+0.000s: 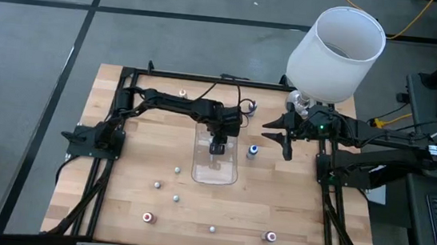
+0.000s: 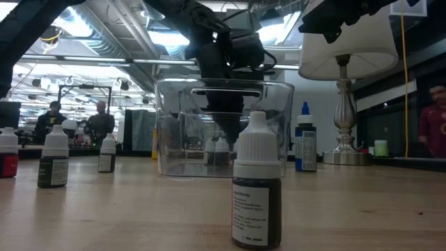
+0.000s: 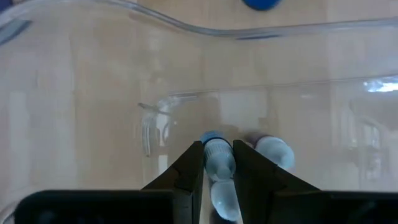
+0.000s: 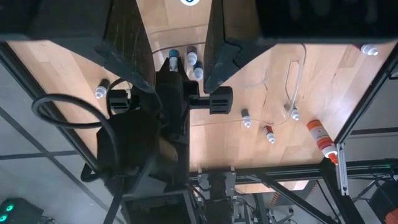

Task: Pick & Place food coloring
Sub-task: Put the small blue food coloring into the transparent bin

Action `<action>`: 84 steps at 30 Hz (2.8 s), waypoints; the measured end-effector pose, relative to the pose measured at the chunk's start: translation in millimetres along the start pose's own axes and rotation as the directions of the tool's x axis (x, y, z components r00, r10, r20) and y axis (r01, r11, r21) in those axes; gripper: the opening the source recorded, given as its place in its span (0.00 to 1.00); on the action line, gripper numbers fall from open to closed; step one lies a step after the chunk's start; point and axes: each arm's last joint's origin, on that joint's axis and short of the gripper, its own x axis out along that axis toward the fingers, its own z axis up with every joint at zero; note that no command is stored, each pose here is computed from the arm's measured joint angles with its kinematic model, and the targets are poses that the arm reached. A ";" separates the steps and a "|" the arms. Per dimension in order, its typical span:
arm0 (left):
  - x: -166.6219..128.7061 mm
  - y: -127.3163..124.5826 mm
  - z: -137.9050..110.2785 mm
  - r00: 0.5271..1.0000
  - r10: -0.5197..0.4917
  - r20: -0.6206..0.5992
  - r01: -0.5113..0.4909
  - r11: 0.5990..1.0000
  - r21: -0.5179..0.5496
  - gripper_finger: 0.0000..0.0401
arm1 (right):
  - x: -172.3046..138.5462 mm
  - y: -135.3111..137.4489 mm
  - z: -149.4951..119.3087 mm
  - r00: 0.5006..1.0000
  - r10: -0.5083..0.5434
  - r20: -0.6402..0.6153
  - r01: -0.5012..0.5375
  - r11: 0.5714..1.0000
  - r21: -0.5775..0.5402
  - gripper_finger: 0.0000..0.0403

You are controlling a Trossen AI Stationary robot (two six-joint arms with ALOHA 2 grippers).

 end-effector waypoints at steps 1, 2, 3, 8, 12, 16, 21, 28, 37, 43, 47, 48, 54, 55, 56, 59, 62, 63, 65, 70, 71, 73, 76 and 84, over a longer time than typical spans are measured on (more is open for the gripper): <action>0.0 -0.2 0.5 1.000 0.001 0.005 -0.001 1.000 0.000 0.16 | 0.0 0.0 -0.1 1.000 0.000 -0.001 0.000 1.000 0.000 0.34; 0.1 -0.7 0.9 1.000 0.003 0.007 -0.003 1.000 0.001 0.17 | 0.0 0.1 -0.2 1.000 0.001 -0.002 -0.001 1.000 0.000 0.34; 0.1 -1.2 1.0 1.000 0.005 0.007 -0.005 1.000 0.003 0.18 | 0.0 0.0 -0.1 1.000 0.000 -0.001 0.000 1.000 0.000 0.34; 0.1 -1.3 0.7 1.000 0.003 0.004 -0.003 1.000 0.007 0.25 | 0.0 0.0 -0.1 1.000 0.000 -0.001 0.000 1.000 0.000 0.34; 0.2 -1.8 0.6 1.000 0.003 0.002 -0.003 1.000 0.008 0.29 | 0.0 0.0 -0.1 1.000 0.000 -0.001 0.000 1.000 0.000 0.34; 0.3 -1.7 0.5 1.000 0.006 0.000 -0.006 1.000 0.009 0.32 | 0.0 0.0 -0.1 1.000 0.000 -0.001 0.000 1.000 0.000 0.34; -6.7 -1.8 2.4 1.000 0.006 -0.022 -0.006 1.000 0.007 0.34 | 0.0 0.0 -0.2 1.000 0.000 -0.002 0.000 1.000 0.000 0.34; -47.0 -0.2 26.5 1.000 0.007 -0.010 -0.007 0.999 0.035 0.33 | 0.0 0.1 -0.2 1.000 0.000 -0.002 0.000 1.000 -0.014 0.34; -118.5 -19.1 6.6 0.979 -0.059 -0.195 0.075 0.994 0.076 0.30 | 0.0 0.0 -2.5 1.000 0.000 -0.025 0.000 1.000 -0.023 0.34; -138.3 -42.3 -43.0 0.948 -0.209 -0.240 0.217 0.976 0.007 0.28 | 0.1 0.0 -2.5 1.000 0.000 -0.026 0.000 1.000 -0.021 0.34; -141.2 -55.3 -90.4 0.949 -0.234 -0.210 0.233 0.972 -0.032 0.27 | 0.0 0.0 -1.9 1.000 0.000 -0.020 0.000 1.000 -0.021 0.34; -141.9 -57.6 -101.2 0.957 -0.226 -0.182 0.221 0.974 -0.048 0.27 | 0.0 0.0 -2.0 1.000 0.000 -0.020 0.000 1.000 -0.021 0.34; -137.9 -74.6 -148.0 0.976 -0.216 0.018 0.216 0.960 -0.178 0.28 | 0.0 0.0 -2.0 1.000 0.000 -0.020 0.000 1.000 -0.021 0.34; -136.7 -77.5 -154.0 0.976 -0.212 0.040 0.216 0.956 -0.198 0.28 | 0.0 0.0 -2.0 1.000 0.000 -0.020 0.000 1.000 -0.021 0.34; -134.9 -80.4 -159.1 0.977 -0.205 0.061 0.213 0.954 -0.209 0.28 | 0.0 0.0 -2.0 1.000 0.000 -0.021 0.000 1.000 -0.021 0.34; -128.8 -89.6 -171.9 0.968 -0.212 0.131 0.235 0.953 -0.193 0.28 | 0.0 0.0 -2.0 1.000 0.000 -0.020 0.000 1.000 -0.021 0.34; -124.1 -95.7 -181.0 0.952 -0.251 0.176 0.283 0.940 -0.189 0.28 | 0.0 0.0 -1.9 1.000 0.000 -0.020 0.000 1.000 -0.021 0.34; -122.9 -96.6 -183.4 0.951 -0.254 0.174 0.287 0.936 -0.202 0.28 | 0.1 0.0 -1.8 1.000 0.000 -0.019 0.000 1.000 -0.022 0.34; -120.2 -98.0 -186.8 0.952 -0.261 0.161 0.292 0.931 -0.218 0.28 | 0.1 0.0 -1.4 1.000 0.000 -0.015 0.000 1.000 -0.022 0.34; -117.2 -104.7 -189.5 0.958 -0.250 0.137 0.273 0.943 -0.189 0.29 | 0.1 0.0 -1.4 1.000 0.000 -0.014 0.000 1.000 -0.022 0.34; -116.7 -105.8 -190.0 0.963 -0.233 0.134 0.255 0.951 -0.177 0.29 | 0.0 0.0 -1.4 1.000 0.000 -0.014 0.000 1.000 -0.022 0.34; -116.7 -107.9 -190.1 0.967 -0.215 0.135 0.234 0.961 -0.147 0.29 | 0.0 0.0 -1.4 1.000 0.000 -0.015 0.000 1.000 -0.021 0.34; -116.8 -111.9 -190.7 0.966 -0.222 0.130 0.239 0.963 -0.128 0.32 | 0.0 0.0 -1.4 1.000 0.000 -0.015 0.000 1.000 -0.020 0.34; -116.4 -119.0 -187.4 0.979 -0.161 0.126 0.172 0.982 -0.083 0.46 | 0.1 0.0 -1.5 1.000 -0.001 -0.015 0.000 1.000 -0.018 0.34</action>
